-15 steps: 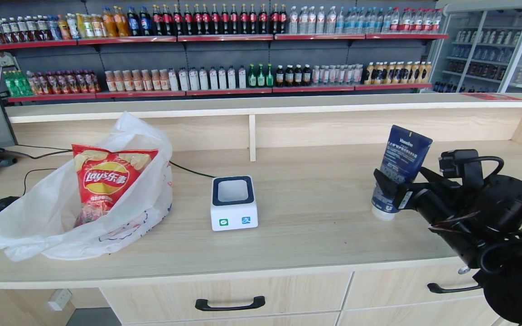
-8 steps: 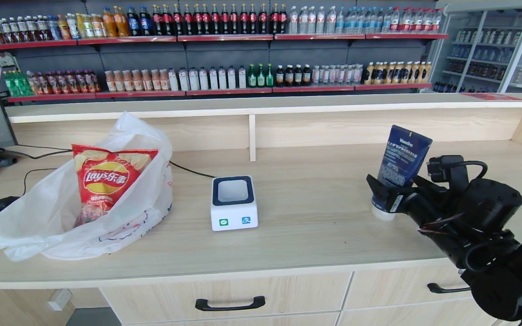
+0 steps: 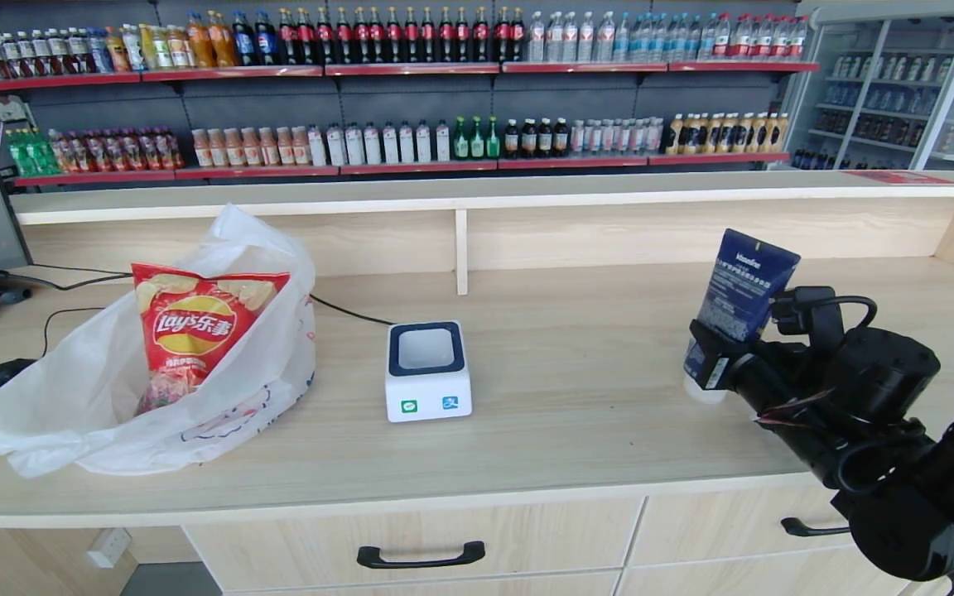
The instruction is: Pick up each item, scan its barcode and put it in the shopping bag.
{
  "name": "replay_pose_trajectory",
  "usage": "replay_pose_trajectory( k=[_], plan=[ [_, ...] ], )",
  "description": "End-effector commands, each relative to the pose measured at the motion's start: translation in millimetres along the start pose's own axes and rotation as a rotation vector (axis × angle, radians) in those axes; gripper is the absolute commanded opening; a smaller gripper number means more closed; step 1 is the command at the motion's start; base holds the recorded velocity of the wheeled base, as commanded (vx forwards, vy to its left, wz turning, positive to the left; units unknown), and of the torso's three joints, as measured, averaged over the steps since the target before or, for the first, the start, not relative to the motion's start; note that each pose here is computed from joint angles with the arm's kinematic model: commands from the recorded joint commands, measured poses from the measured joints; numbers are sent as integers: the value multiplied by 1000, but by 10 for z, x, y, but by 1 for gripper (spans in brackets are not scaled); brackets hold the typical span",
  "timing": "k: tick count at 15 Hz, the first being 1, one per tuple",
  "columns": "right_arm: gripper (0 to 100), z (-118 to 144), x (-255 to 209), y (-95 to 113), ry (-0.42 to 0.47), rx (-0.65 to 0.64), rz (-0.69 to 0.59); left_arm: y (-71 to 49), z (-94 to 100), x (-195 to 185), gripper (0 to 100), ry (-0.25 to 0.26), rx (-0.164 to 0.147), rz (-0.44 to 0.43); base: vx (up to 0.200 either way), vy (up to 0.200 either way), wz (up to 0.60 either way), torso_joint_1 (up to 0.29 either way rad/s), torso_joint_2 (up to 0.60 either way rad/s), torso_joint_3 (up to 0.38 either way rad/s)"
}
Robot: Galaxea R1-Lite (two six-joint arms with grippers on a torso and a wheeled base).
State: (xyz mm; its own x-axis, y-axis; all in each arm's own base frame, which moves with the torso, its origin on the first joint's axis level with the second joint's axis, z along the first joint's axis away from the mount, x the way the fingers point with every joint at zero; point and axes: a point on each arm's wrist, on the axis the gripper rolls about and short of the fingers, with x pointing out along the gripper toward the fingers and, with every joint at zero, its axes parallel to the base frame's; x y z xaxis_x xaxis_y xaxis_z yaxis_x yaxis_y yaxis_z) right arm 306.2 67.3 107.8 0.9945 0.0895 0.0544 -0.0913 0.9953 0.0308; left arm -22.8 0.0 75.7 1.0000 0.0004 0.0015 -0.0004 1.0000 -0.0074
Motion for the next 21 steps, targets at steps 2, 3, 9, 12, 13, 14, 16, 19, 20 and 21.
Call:
replay_pose_trajectory(
  k=[2,3,9,12,13,14,16,19,20,21],
  plan=[
    [0,25,2,-6,-11,1,-2,0,1,0,100,-2,0,0,0,0,0,0,0,0],
    [0,28,-2,-11,-11,2,-4,0,1,0,100,-2,0,0,0,0,0,0,0,0],
    [0,130,-34,-3,-43,4,1,0,0,0,100,0,0,0,0,0,0,0,0,0],
    [0,296,-103,15,-94,12,9,0,0,0,100,0,0,0,0,0,0,0,0,0],
    [0,343,-137,39,-108,13,18,0,0,0,100,0,0,0,0,0,0,0,0,0],
    [0,433,-203,94,-134,17,40,0,-2,0,100,1,0,1,0,0,0,0,0,0],
    [0,477,-283,174,-142,18,70,0,-2,0,100,1,1,0,0,0,0,0,0,0],
    [0,554,-493,437,-157,9,178,0,-2,0,100,1,4,0,0,0,0,0,0,0],
    [0,555,-536,471,-154,5,194,0,-2,0,100,1,4,1,0,0,0,0,0,0],
    [0,537,-639,485,-138,-9,212,0,-2,0,100,1,6,0,0,0,0,0,0,0]
  ],
)
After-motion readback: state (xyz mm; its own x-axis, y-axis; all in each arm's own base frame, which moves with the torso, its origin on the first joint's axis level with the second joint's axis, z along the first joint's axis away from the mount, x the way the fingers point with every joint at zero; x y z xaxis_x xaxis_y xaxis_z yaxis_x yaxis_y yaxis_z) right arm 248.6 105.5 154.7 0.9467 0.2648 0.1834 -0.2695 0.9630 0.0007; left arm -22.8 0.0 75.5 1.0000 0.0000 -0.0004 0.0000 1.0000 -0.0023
